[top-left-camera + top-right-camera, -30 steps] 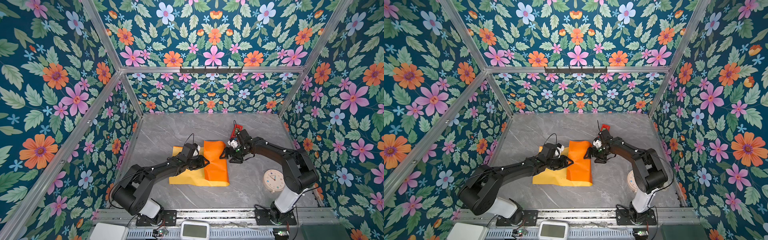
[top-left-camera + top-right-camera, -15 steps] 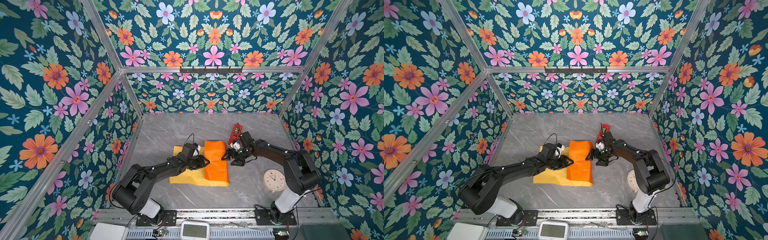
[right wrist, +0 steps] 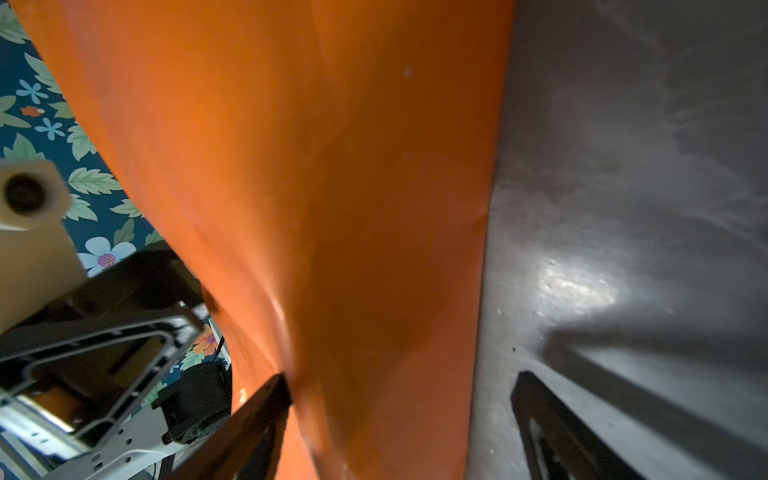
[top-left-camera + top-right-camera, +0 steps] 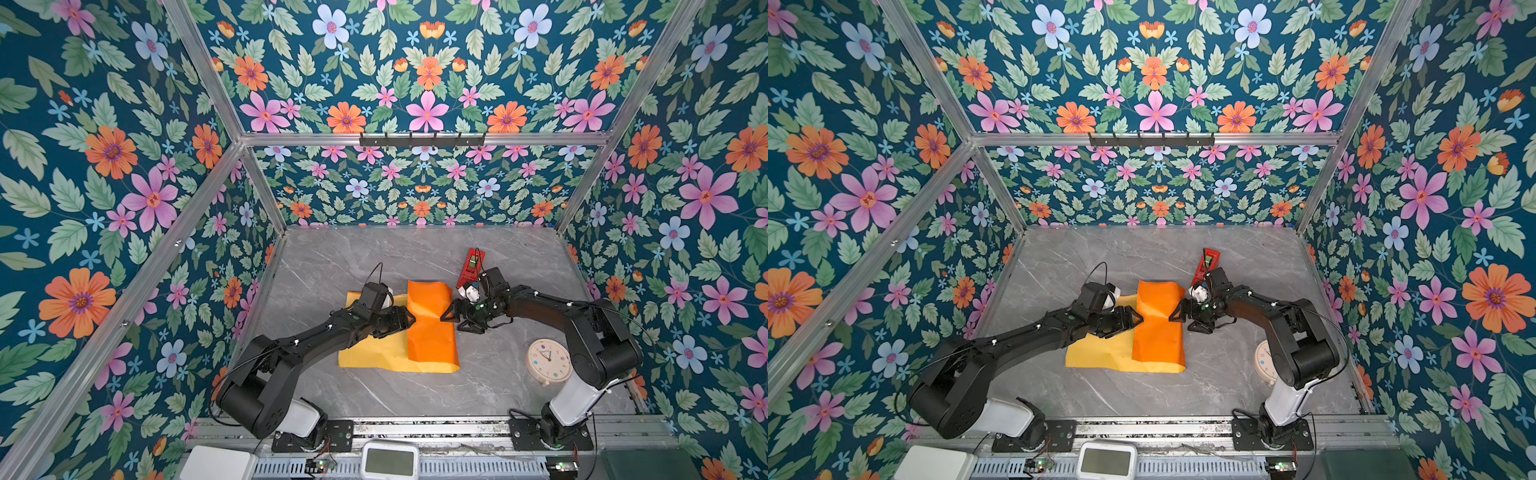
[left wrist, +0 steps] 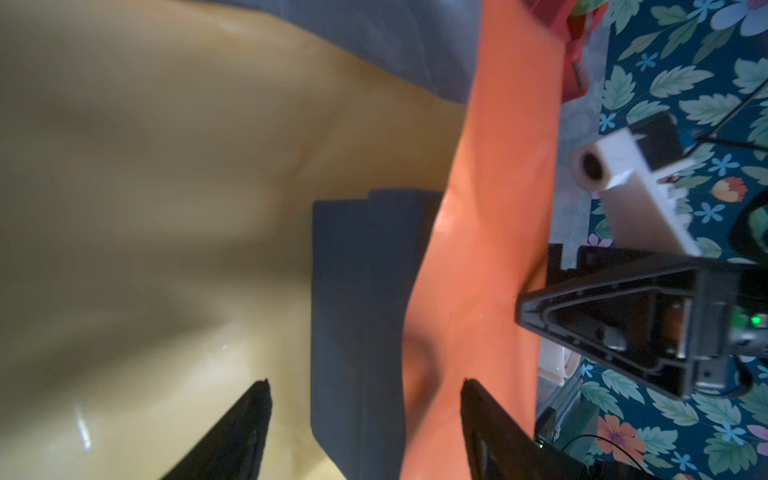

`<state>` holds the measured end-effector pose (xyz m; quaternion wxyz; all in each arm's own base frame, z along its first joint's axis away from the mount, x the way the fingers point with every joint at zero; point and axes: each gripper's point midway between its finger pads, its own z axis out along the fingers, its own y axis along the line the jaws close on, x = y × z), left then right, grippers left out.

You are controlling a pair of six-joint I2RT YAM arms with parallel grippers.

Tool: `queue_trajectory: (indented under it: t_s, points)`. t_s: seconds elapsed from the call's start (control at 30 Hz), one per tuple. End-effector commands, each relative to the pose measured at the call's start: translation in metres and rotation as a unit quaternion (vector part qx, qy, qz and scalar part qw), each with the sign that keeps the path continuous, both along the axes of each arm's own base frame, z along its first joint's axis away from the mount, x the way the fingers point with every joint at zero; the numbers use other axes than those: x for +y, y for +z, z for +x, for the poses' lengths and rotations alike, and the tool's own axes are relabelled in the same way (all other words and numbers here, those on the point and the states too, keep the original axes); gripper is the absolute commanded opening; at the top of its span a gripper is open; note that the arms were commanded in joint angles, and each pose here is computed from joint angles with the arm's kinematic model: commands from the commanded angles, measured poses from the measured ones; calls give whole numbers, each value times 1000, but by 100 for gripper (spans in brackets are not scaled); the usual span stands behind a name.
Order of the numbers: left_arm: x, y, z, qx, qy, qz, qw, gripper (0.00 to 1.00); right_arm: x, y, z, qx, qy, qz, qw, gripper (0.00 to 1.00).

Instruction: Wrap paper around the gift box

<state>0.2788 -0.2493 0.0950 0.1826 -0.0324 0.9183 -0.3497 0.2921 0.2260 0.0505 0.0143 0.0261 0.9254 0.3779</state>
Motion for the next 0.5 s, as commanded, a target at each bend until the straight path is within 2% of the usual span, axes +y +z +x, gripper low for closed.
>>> queue_trajectory:
  t_s: [0.0,0.2,0.3,0.37,0.47]
  points:
    - [29,7,7,-27,24,51,998,79,-38,-39,-15,36,-29,-127,991,85]
    - [135,-4,6,-27,133,148,980,86,-42,-43,-16,35,-31,-140,989,85]
    - [175,-17,-1,-3,185,151,971,88,-41,-42,-15,33,-31,-138,989,85]
    - [189,-28,-7,12,209,146,967,90,-41,-41,-14,31,-31,-136,990,85]
    - [187,-49,-16,52,204,128,969,92,-40,-40,-12,29,-31,-134,990,85]
